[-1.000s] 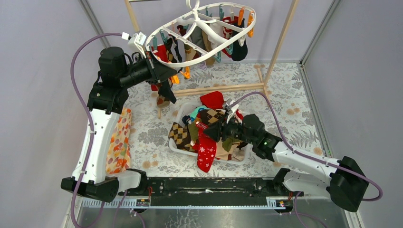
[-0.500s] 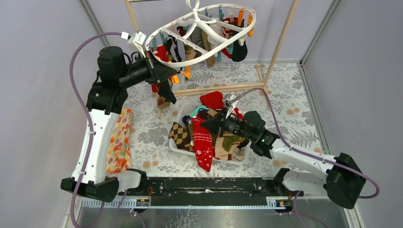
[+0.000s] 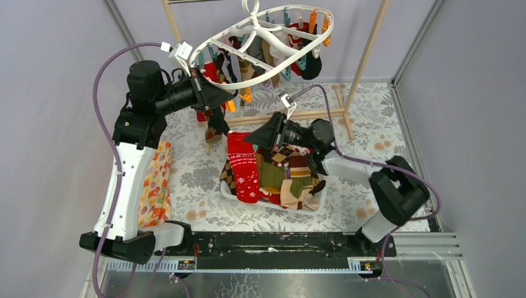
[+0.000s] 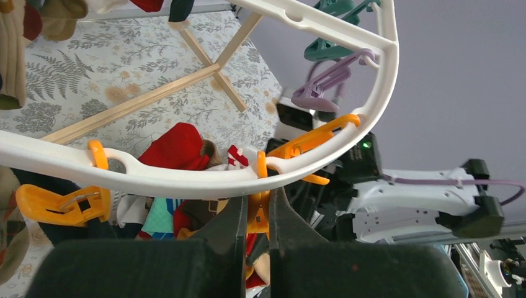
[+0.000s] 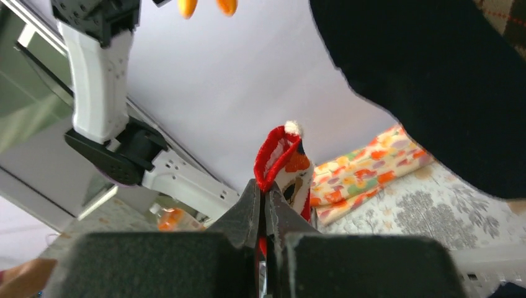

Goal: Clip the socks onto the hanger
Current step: Pick up the sock from the bin, then clamp the sock onto the hanger.

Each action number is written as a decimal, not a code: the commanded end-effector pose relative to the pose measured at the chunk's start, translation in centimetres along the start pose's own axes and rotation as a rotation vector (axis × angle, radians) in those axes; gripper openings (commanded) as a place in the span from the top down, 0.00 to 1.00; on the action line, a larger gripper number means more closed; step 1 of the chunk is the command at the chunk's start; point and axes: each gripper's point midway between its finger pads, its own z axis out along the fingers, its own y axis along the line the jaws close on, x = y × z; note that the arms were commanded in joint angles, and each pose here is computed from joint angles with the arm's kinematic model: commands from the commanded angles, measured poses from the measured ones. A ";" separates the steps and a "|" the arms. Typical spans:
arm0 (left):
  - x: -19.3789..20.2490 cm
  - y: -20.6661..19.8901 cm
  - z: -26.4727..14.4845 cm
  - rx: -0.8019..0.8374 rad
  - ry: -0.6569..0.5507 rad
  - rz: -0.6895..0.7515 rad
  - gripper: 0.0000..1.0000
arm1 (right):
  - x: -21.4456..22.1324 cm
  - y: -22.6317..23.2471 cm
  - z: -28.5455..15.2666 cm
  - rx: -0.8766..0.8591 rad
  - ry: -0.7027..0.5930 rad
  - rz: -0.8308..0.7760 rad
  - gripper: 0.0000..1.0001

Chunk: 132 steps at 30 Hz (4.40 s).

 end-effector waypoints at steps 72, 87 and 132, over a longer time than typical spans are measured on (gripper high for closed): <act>0.7 -2.2 -0.6 0.172 0.070 0.003 1.00 | -10.6 6.4 2.8 -0.439 -0.123 0.067 1.00; 0.5 -1.9 -0.5 0.152 0.056 0.013 0.70 | -10.4 6.2 2.9 -0.438 -0.110 0.078 1.00; 3.9 2.6 -1.5 -0.040 0.014 0.081 0.78 | -10.4 -2.0 -0.9 0.180 -0.235 -0.212 0.00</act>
